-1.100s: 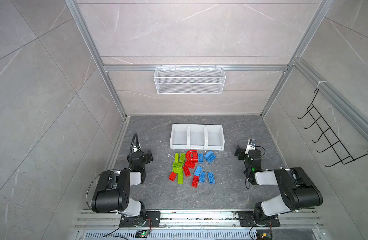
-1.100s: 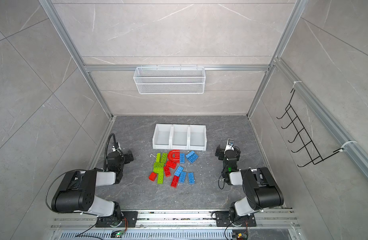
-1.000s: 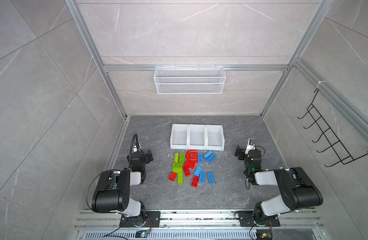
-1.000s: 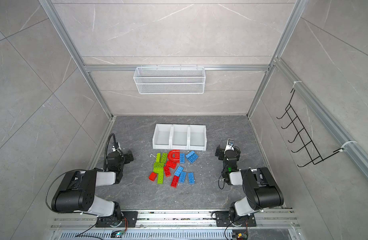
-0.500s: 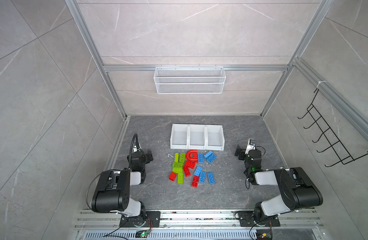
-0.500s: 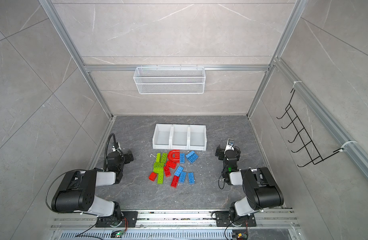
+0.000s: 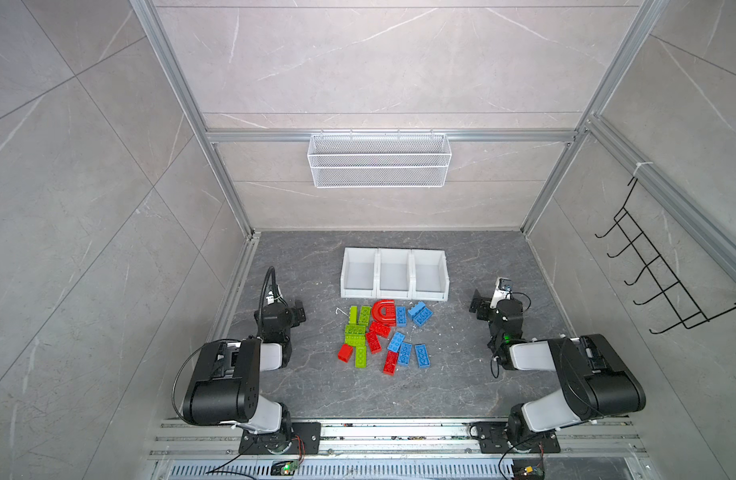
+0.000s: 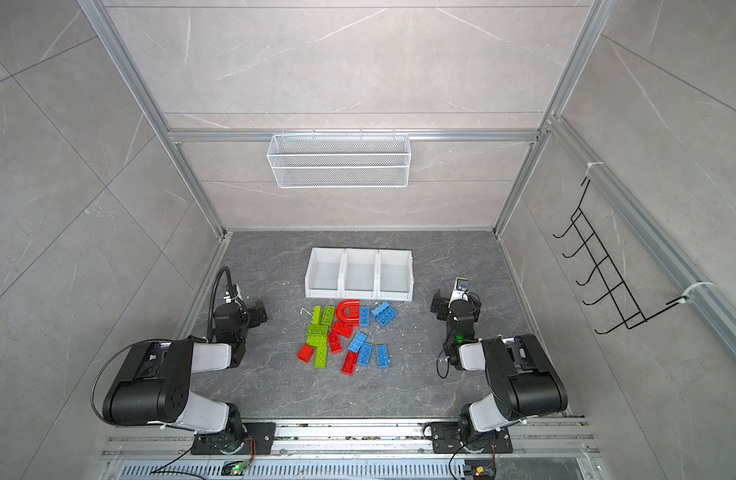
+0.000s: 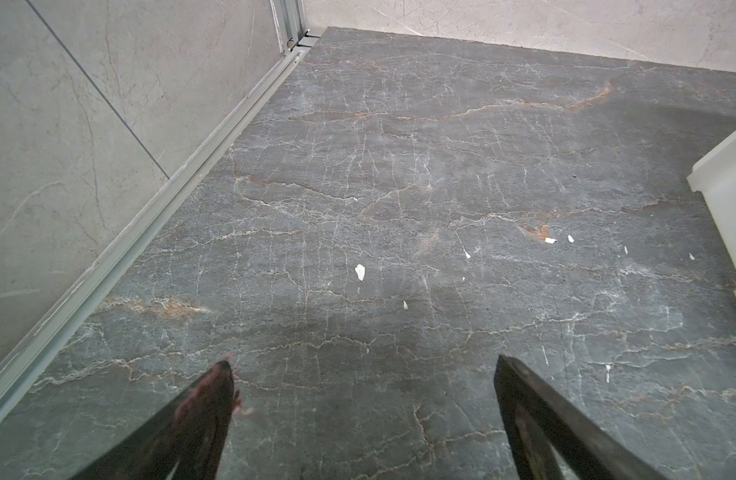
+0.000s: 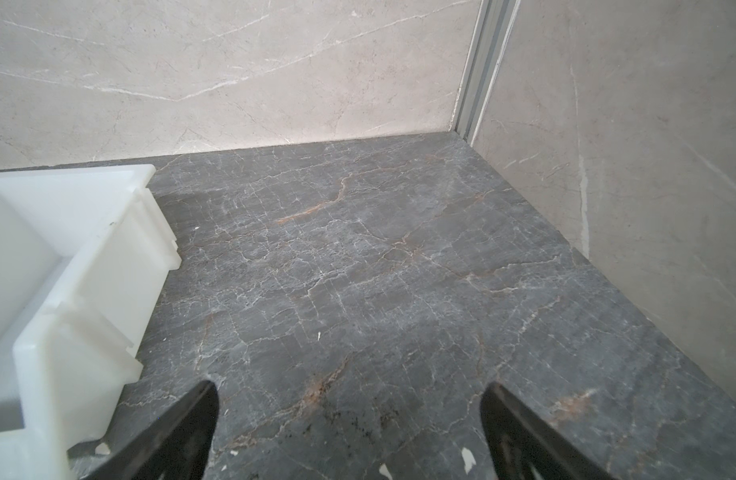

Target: Sort the legos into containers by color

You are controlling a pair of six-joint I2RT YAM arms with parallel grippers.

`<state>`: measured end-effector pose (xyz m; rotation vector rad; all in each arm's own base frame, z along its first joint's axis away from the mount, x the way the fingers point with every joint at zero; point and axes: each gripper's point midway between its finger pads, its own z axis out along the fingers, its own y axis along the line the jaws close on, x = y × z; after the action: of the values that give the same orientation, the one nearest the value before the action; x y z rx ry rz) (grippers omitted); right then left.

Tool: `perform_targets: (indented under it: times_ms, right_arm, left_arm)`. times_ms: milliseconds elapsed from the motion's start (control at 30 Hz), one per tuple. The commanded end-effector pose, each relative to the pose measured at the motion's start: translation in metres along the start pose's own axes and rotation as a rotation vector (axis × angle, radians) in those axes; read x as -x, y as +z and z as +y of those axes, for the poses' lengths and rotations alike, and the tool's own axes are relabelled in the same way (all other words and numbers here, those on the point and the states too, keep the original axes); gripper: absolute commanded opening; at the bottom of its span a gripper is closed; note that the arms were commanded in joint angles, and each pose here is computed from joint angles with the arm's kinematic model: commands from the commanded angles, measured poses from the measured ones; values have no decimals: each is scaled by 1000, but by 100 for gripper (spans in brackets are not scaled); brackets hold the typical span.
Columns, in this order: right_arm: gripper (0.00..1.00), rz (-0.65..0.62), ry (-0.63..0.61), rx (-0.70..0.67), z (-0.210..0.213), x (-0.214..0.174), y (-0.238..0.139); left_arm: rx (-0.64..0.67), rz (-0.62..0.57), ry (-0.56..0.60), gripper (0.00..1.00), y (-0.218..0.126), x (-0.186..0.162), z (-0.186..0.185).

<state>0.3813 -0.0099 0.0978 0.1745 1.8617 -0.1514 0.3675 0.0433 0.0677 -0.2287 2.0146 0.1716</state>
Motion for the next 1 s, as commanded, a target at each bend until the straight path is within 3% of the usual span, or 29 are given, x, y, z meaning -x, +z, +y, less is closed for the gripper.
perform_targets:
  times_ms: [0, 133, 233, 333, 500, 667, 867, 967]
  right_arm:
    - [100, -8, -9, 4, 1, 3, 2]
    - [98, -16, -11, 3, 0, 4, 2]
    - [89, -16, -29, 0, 2, 20, -4]
    - [87, -4, -77, 29, 14, 36, -15]
    - [84, 231, -31, 145, 51, 45, -41]
    - [75, 487, -2, 293, 110, 16, -89]
    - [69, 687, -120, 380, 158, -44, -144]
    - [68, 743, -187, 388, 172, -64, -163]
  left_arm:
    - [-4, -74, 8, 100, 3, 24, -1]
    - [-4, -73, 9, 100, 2, 23, -1]
    - [-3, -74, 8, 100, 2, 23, -1]
    - [18, -68, -6, 99, -1, 29, 3]
    - [64, -78, -13, 100, -26, 80, 2]
    - [-278, -132, -290, 100, -77, 115, -54]
    - [-552, -37, -190, 100, -110, 68, -144]
    - [-594, -17, -85, 100, -118, 47, -165]
